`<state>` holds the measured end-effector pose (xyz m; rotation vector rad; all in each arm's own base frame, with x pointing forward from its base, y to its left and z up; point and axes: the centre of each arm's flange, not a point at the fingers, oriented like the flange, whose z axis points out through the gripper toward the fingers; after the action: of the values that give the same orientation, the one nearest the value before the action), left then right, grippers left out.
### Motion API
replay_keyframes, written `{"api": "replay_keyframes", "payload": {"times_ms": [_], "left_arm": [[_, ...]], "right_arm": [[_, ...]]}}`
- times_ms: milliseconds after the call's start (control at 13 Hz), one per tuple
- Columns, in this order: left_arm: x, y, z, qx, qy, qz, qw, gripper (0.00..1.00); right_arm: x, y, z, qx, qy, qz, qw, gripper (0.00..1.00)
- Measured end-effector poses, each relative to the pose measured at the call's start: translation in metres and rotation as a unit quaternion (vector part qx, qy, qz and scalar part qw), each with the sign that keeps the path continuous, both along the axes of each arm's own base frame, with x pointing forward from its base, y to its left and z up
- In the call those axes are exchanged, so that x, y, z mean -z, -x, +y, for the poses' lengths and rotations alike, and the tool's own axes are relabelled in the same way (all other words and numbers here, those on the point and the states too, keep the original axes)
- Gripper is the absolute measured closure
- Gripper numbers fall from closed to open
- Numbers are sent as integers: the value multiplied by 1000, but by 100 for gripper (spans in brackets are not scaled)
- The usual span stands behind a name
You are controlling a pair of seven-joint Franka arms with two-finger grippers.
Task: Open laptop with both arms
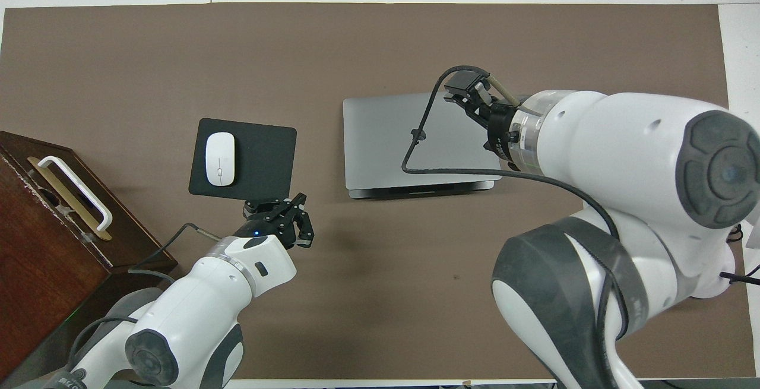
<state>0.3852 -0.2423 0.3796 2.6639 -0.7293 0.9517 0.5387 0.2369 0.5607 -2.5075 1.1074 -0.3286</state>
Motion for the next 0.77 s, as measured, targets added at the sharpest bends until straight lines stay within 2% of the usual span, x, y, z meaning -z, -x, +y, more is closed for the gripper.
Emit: {"api": "replay_keyframes", "payload": {"times_ms": [231,463,617,771], "left_arm": [[12,3,-10,8,5,-19,1000,99],[27,4,-16,12,6,-31,999,99],[32,4,-17,12,6,-34,999,99],[37,5,-20,14,7,-40,999,99]], "right_arm": [[21,24,23,37,-29,1,999,0],[42,49,50,57,-60,-11,996,0],[62,47,56,65,-74,-24,995,0],[91,35,58,71,-84,-42,993,0]]}}
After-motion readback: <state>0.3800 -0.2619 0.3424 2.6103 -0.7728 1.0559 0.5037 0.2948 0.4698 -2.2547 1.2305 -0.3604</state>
